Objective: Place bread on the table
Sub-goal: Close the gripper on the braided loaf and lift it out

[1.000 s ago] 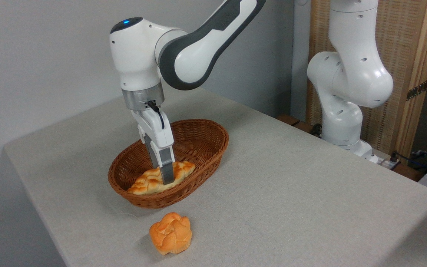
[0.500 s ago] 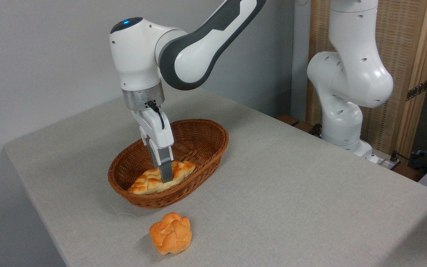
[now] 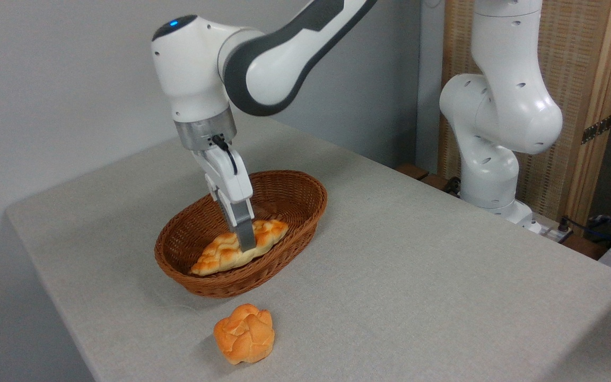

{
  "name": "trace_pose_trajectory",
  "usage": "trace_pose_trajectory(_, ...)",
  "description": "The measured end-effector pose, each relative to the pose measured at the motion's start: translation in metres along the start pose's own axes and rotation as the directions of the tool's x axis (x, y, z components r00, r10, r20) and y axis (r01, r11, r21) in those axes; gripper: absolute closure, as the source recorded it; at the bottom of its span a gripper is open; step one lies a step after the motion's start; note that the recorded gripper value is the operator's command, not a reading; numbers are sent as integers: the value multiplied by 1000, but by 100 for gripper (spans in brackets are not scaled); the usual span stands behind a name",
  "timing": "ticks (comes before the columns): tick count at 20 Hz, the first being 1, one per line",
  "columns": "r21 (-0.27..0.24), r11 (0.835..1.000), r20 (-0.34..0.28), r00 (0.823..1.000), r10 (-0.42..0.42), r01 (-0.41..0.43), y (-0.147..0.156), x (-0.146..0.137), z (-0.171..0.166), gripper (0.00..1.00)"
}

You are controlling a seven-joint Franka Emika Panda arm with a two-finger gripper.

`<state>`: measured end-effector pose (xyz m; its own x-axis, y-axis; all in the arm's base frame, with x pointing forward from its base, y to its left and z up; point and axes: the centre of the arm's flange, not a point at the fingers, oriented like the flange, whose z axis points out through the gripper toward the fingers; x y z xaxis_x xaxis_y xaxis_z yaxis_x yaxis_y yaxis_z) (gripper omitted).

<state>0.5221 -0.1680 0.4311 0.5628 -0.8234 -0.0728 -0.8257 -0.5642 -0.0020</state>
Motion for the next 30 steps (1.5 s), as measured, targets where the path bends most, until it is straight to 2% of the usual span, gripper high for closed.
trace_pose_trajectory(4,-28,1000,38,999,-14,15,-7,-7,-33,64)
trace_pose_trajectory(7,-60,995,10,997,-73,73,-27,-21,-63,61)
trace_pose_trajectory(11,-61,993,-12,995,-102,101,-57,-47,-89,58)
trace_pose_trajectory(14,-95,995,7,1000,-30,30,-76,-84,-101,58)
trace_pose_trajectory(15,-108,994,9,1000,0,1,-83,-102,-105,54)
trace_pose_trajectory(18,-126,988,-15,996,84,-86,-102,-153,-120,51)
trace_pose_trajectory(19,-133,984,-22,993,116,-118,-104,-164,-123,47)
trace_pose_trajectory(20,-138,980,-24,990,141,-144,-104,-169,-124,37)
trace_pose_trajectory(21,-138,977,-15,986,164,-165,-102,-168,-123,34)
trace_pose_trajectory(23,-138,963,47,969,241,-232,-92,-156,-112,34)
trace_pose_trajectory(26,-158,927,109,927,360,-341,-77,-136,-94,32)
trace_pose_trajectory(30,-159,909,138,903,408,-386,-78,-135,-91,28)
